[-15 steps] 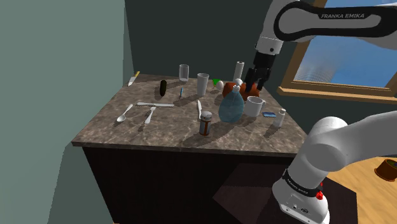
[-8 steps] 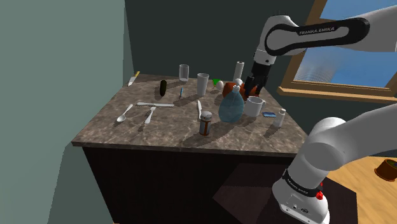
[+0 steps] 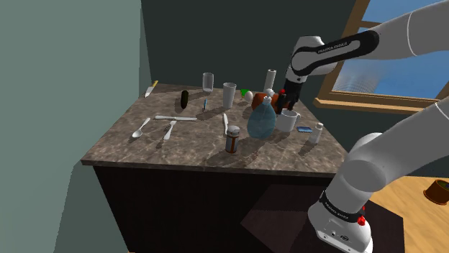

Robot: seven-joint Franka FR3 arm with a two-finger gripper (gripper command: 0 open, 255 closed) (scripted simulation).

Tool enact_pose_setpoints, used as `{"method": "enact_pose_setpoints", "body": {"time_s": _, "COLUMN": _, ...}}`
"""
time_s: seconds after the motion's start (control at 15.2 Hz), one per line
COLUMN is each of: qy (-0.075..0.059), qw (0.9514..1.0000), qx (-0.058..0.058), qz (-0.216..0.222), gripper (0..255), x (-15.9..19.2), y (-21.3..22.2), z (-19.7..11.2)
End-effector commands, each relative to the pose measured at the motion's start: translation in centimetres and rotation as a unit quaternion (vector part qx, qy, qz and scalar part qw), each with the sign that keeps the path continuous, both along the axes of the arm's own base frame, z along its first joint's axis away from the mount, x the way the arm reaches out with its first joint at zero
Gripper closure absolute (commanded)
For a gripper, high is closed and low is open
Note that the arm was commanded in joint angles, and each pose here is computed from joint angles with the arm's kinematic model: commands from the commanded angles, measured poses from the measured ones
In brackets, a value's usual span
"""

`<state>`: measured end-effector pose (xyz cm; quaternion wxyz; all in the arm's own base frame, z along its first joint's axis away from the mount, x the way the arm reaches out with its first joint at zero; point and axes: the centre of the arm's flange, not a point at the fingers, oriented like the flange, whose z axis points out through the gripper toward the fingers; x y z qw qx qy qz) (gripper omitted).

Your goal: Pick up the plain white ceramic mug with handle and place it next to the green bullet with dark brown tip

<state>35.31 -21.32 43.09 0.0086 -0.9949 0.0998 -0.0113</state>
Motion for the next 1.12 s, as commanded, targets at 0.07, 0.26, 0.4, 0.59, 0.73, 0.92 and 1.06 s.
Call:
{"method": "enact_pose_setpoints", "body": {"time_s": 0.07, "qy": -0.002, "qw": 1.0000, "qx": -0.007, "qz": -0.001, "gripper": 0, "x": 0.9, "y": -3.1, "z": -2.1}}
{"method": "enact_pose_setpoints", "body": {"time_s": 0.26, "qy": -0.003, "qw": 0.9999, "qx": -0.014, "qz": -0.003, "gripper": 0, "x": 1.8, "y": -6.2, "z": -4.1}}
{"method": "enact_pose_setpoints", "body": {"time_s": 0.4, "qy": -0.004, "qw": 0.9999, "qx": -0.016, "qz": -0.004, "gripper": 0, "x": 2.1, "y": -7.2, "z": -4.8}}
{"method": "enact_pose_setpoints", "body": {"time_s": 0.59, "qy": -0.004, "qw": 0.9999, "qx": -0.016, "qz": -0.004, "gripper": 0, "x": 2.1, "y": -7.2, "z": -6.4}}
{"method": "enact_pose_setpoints", "body": {"time_s": 0.73, "qy": -0.004, "qw": 0.9999, "qx": -0.016, "qz": -0.004, "gripper": 0, "x": 2.2, "y": -7.3, "z": -7.4}}
{"method": "enact_pose_setpoints", "body": {"time_s": 0.92, "qy": -0.004, "qw": 0.9999, "qx": -0.016, "qz": -0.004, "gripper": 0, "x": 2.2, "y": -7.3, "z": -8.8}}
{"method": "enact_pose_setpoints", "body": {"time_s": 1.06, "qy": -0.004, "qw": 0.9999, "qx": -0.016, "qz": -0.004, "gripper": 0, "x": 2.2, "y": -7.3, "z": -8.8}}
